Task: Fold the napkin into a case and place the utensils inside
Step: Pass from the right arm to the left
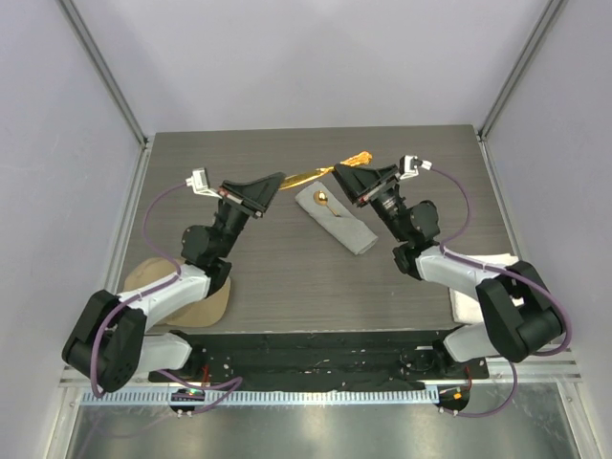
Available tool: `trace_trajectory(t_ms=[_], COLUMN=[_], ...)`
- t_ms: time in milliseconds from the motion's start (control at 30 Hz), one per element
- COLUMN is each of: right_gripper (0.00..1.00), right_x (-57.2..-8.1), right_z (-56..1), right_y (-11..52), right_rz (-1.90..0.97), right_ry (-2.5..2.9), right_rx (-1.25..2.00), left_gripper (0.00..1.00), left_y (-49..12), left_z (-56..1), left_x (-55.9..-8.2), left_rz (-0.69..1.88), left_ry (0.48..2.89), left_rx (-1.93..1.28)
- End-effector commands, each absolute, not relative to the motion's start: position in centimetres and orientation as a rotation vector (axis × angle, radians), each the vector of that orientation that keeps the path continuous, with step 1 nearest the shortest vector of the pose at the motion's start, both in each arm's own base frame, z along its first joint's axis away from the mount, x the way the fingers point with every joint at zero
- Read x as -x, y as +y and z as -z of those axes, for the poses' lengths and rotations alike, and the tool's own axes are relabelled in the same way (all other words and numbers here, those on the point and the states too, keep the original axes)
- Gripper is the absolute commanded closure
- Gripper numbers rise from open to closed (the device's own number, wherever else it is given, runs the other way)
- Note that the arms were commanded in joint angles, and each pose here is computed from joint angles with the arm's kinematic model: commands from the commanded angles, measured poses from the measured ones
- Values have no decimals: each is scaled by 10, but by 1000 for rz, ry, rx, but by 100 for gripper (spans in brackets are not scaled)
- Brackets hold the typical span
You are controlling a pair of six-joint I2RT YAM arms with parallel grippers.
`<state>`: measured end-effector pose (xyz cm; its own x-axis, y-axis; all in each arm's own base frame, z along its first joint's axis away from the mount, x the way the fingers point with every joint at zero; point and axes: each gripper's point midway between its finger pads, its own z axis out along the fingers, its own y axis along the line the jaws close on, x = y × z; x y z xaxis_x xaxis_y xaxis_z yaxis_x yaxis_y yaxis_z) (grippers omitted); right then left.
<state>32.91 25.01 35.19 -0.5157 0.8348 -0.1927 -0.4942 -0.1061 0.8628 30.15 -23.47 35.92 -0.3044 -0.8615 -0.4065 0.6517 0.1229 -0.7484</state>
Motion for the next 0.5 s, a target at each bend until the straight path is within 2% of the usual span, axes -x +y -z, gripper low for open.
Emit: trace_trajectory(t_ms=[0, 67, 167, 200, 367, 400, 467], right_gripper=[51, 38, 27, 17, 1, 0, 0], right_x=[-320, -327, -315, -307, -292, -294, -285], right_z=[-364, -348, -330, -320, -278, -275, -279], right_y=[260, 257, 266, 268, 251, 241, 235], right_rz=[-1752, -1682, -1665, -1679, -1644, -1576, -1509], right_ry=[1307, 1409, 1534, 1590, 1770, 1767, 1831], right_rx=[-239, -209, 9, 89, 223, 261, 304], left_gripper=[100, 100, 100, 100, 100, 100, 100], left_y=[-222, -226, -219, -212, -206, -208, -216], left_z=[-407, -393, -383, -384, -371, -378, -354], left_x=[-287, -291, -296, -298, -295, -290, -290], left_rz=[1654, 1688, 1752, 1778, 1819, 1815, 1773], left_ry=[1002, 1096, 1169, 1163, 1293, 1313, 1483], left_rx=[184, 174, 193, 213, 161, 103, 56])
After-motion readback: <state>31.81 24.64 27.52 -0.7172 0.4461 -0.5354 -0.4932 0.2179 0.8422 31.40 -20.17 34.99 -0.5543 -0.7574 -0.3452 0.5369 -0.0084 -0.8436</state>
